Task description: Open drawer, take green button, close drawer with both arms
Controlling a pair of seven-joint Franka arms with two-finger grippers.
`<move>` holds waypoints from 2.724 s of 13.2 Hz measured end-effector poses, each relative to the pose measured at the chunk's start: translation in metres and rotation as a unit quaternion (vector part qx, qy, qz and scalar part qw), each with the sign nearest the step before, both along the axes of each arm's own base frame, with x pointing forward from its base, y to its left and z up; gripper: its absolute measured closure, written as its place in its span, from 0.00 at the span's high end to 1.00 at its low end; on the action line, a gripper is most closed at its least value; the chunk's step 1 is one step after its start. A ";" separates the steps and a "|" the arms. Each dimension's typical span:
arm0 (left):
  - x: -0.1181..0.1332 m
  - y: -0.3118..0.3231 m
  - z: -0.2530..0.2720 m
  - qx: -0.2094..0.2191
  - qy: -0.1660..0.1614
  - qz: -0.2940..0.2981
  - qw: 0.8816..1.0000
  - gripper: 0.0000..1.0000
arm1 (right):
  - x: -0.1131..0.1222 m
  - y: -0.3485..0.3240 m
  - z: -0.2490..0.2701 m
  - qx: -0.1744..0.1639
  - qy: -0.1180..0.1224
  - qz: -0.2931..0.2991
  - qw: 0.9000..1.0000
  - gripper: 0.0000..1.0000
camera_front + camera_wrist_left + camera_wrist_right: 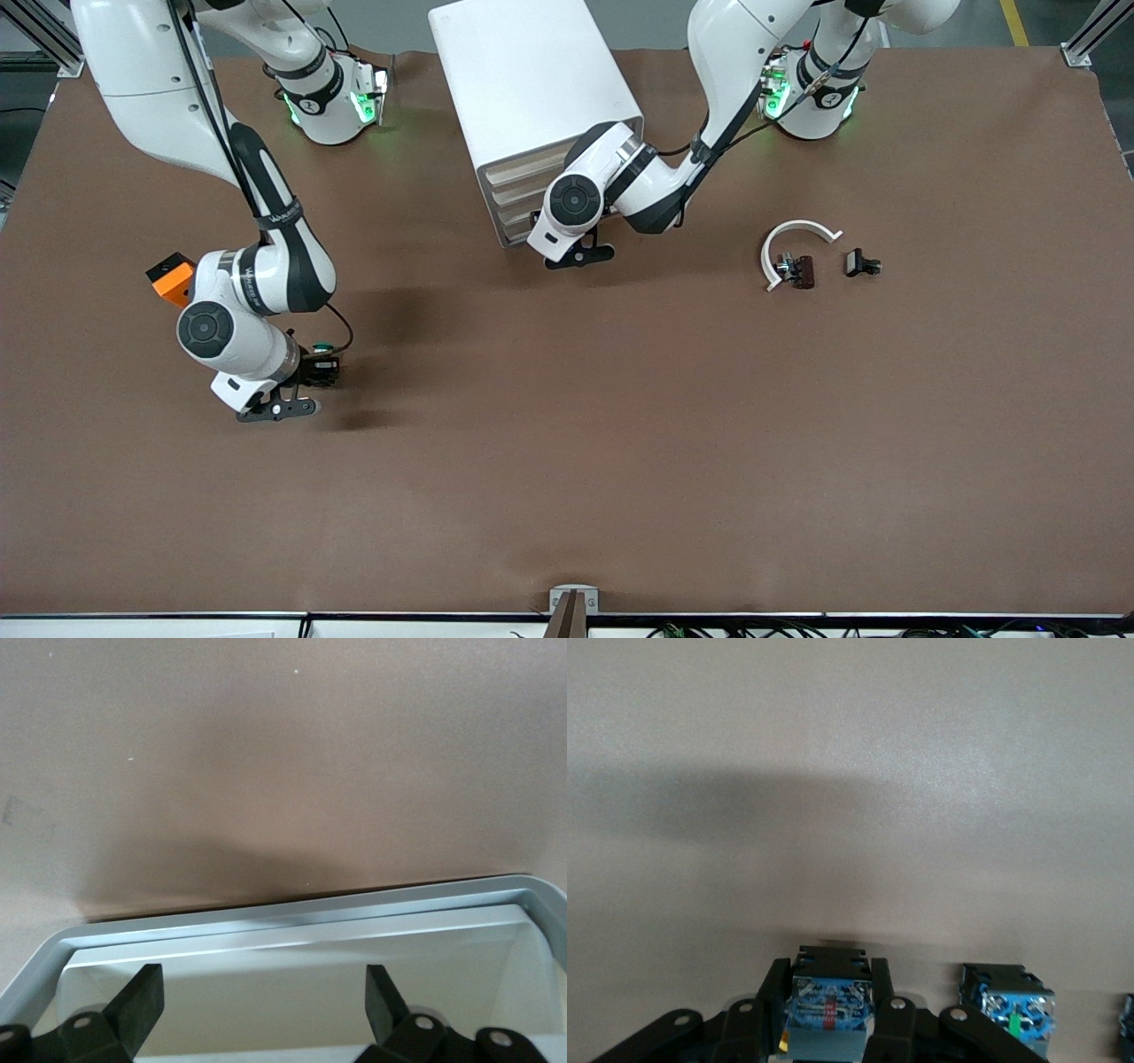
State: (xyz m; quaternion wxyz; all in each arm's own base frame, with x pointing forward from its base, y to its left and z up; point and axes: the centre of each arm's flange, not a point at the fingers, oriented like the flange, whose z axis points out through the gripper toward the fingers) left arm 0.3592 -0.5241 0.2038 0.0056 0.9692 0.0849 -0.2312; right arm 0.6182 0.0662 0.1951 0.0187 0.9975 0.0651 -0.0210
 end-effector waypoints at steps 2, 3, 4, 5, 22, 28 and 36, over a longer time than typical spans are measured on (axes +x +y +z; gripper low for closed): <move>0.006 0.002 0.002 -0.002 -0.004 0.006 1.000 1.00 | -0.004 0.000 -0.008 0.000 -0.002 0.001 1.000 0.41; 0.019 0.007 0.006 -0.006 -0.011 0.018 1.000 1.00 | -0.005 0.000 -0.008 0.000 -0.002 0.001 1.000 0.41; 0.042 0.016 0.015 -0.012 -0.022 0.036 0.999 1.00 | -0.004 0.000 -0.007 0.000 -0.003 0.001 1.000 0.46; 0.073 0.032 0.028 -0.019 -0.037 0.058 0.997 1.00 | -0.003 0.001 -0.001 0.001 -0.005 0.001 1.000 0.56; 0.271 0.356 0.275 0.053 -0.181 0.079 0.979 1.00 | -0.028 -0.124 0.390 0.021 0.044 -0.008 0.999 1.00; 0.243 0.430 0.374 0.042 -0.218 0.023 0.975 1.00 | -0.038 -0.135 0.417 0.019 0.011 -0.013 1.000 1.00; 0.178 0.487 0.449 0.035 -0.226 -0.061 0.972 1.00 | -0.040 -0.102 0.426 0.018 0.004 -0.032 0.999 1.00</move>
